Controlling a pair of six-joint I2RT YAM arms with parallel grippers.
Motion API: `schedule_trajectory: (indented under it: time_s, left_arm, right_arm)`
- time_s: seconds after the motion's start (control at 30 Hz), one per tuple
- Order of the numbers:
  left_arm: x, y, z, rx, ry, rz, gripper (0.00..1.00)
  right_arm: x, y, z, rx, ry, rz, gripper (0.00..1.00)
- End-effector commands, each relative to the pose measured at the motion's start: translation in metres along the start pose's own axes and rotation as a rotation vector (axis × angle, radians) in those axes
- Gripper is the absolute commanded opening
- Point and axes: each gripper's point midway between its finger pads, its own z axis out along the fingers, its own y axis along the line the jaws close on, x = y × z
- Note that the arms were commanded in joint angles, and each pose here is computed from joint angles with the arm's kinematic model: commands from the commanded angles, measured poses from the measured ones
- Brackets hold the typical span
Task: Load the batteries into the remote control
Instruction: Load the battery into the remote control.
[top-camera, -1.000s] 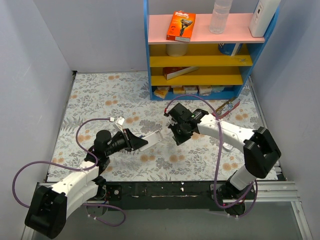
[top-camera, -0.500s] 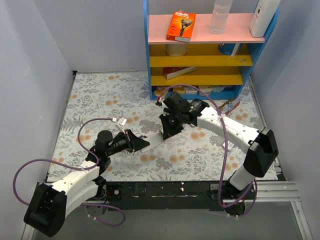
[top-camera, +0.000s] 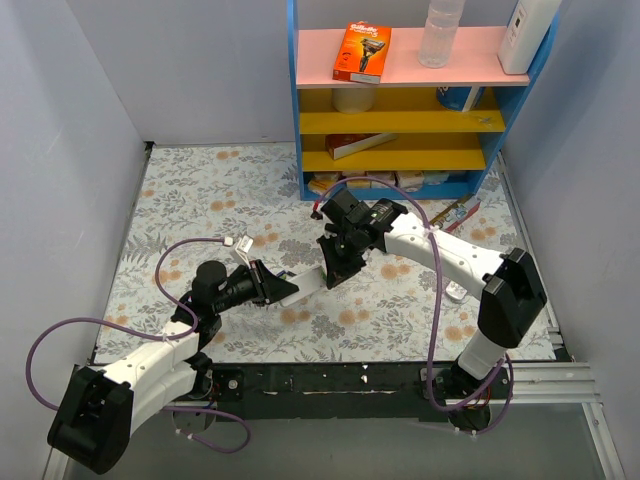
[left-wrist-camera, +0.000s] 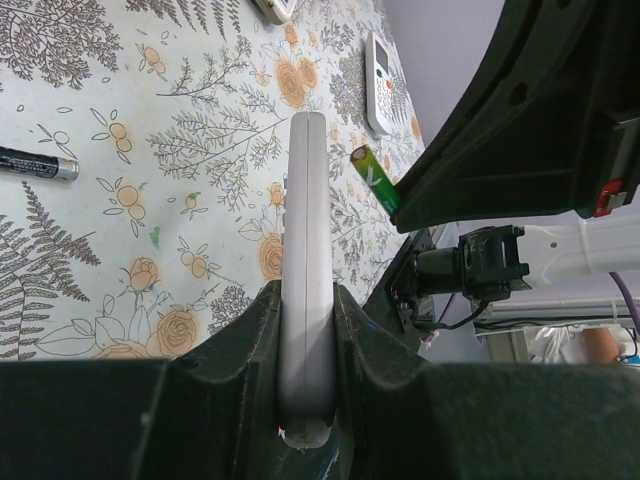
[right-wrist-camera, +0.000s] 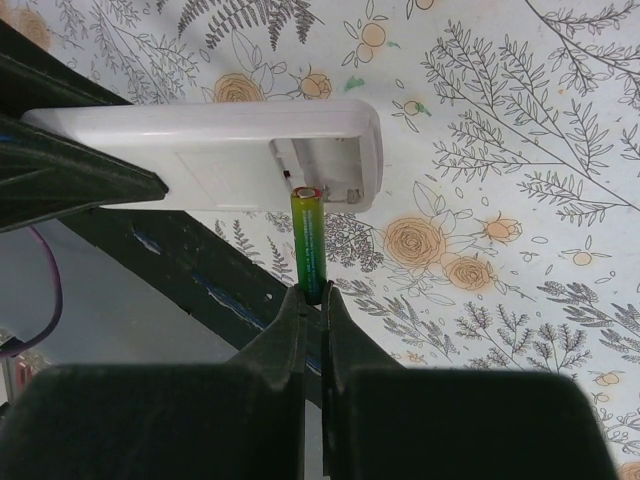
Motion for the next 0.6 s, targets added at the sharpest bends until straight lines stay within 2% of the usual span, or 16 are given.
schedule_trajectory:
  time_s: [0.0,0.57]
  left_arm:
    - [-0.014,-0.022,0.000,0.066,-0.031,0.046,0.00]
    - [-0.012,-0.032,-0.001,0.119,-0.017,0.059,0.00]
  right_arm:
    - [-0.003,0.007,0.002,-0.022,0.013,0.008,0.01]
    - [-0.024,-0.007,0.010,0.074,-0.074,0.055,0.01]
